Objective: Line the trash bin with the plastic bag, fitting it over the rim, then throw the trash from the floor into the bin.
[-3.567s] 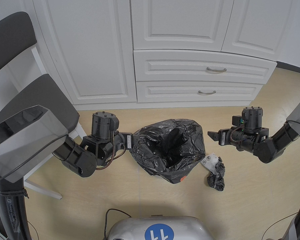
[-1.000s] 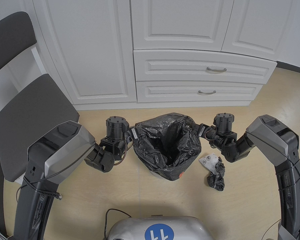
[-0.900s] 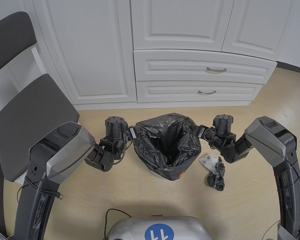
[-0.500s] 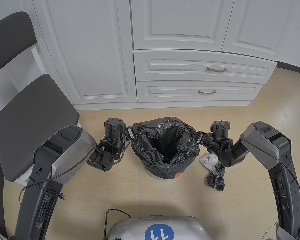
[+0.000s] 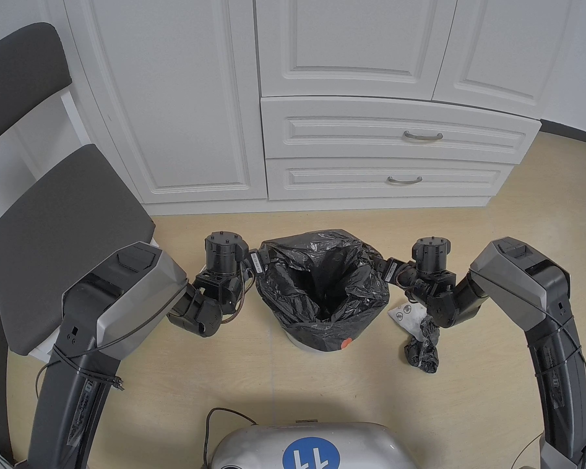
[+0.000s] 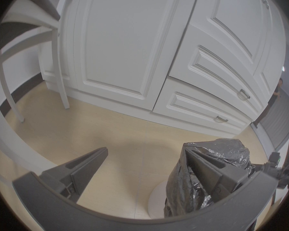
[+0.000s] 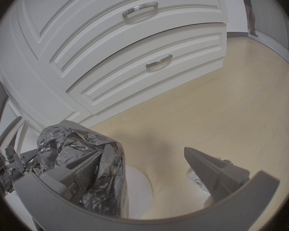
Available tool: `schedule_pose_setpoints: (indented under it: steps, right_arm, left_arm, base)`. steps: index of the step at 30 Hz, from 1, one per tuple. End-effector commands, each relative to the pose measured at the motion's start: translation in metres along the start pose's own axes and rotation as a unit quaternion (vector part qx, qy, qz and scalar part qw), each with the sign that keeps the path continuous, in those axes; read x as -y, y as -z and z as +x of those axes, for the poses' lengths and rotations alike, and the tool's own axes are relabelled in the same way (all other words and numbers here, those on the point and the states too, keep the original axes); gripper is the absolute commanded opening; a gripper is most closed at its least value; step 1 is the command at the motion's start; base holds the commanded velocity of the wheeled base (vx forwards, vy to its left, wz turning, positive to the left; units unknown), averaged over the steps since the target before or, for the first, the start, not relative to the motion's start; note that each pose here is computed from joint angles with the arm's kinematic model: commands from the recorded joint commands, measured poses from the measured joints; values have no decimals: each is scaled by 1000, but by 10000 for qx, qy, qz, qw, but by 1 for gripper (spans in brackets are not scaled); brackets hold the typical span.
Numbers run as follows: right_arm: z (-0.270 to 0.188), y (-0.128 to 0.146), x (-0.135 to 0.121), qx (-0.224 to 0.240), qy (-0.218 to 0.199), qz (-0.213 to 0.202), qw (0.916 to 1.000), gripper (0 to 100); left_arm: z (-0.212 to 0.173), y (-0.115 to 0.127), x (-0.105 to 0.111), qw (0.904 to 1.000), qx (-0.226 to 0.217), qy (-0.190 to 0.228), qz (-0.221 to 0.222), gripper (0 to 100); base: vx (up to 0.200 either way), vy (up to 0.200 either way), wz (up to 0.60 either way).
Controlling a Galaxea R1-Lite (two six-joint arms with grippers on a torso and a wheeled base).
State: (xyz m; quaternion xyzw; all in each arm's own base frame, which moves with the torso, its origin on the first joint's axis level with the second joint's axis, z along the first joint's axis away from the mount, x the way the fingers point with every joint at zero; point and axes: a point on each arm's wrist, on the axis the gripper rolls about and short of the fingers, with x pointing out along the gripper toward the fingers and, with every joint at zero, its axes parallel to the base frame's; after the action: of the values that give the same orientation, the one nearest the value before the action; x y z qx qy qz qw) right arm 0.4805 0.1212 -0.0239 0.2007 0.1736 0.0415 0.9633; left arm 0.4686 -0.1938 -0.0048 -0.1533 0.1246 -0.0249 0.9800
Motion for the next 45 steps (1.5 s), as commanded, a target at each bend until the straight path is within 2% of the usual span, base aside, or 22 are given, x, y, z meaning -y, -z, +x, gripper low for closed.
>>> schedule_pose_setpoints:
  steps: [1, 3, 4, 7, 8, 9, 12, 14, 19, 45]
  right_arm:
    - [-21, -24, -4, 57, -132, 29, 9999, 100]
    - [-37, -35, -8, -94, -461, 107, 9988, 100]
    - [-52, -40, -11, -294, -843, 241, 9957, 100]
    - [-83, -36, -1, -818, -1775, 385, 9800, 100]
    - [-84, -36, -1, -836, -1826, 385, 9789, 100]
    - [-94, -29, 8, -917, -2319, 354, 9678, 100]
    - [-101, -20, 17, -758, -2820, 260, 9561, 100]
    - [-102, -16, 18, -645, -2909, 210, 9543, 100]
    - [-103, -15, 17, -659, -2918, 208, 9540, 100]
    - [-100, -17, 13, -583, -2955, 185, 9534, 100]
  left_arm:
    - [-16, -19, 11, 9993, 160, -85, 315, 100]
    - [-25, -23, 16, 9978, 201, -157, 612, 100]
    - [-32, -26, 19, 9958, 232, -257, 851, 100]
    - [-49, -31, 29, 9885, 321, -570, 1366, 100]
    - [-50, -31, 29, 9879, 316, -580, 1401, 100]
    - [-56, -31, 29, 9806, 322, -837, 1742, 100]
    - [-62, -31, 25, 9674, 428, -1220, 2179, 100]
    - [-64, -32, 23, 9606, 644, -1368, 2331, 100]
    - [-66, -28, 20, 9515, 735, -1412, 2632, 100]
    - [-66, -27, 20, 9504, 705, -1418, 2677, 100]
  base:
    - [0, 0, 0]
    - [0, 0, 0]
    - [0, 0, 0]
    - [0, 0, 0]
    - [0, 0, 0]
    - [0, 0, 0]
    - [0, 0, 0]
    - [0, 0, 0]
    - [0, 0, 0]
    - [0, 0, 0]
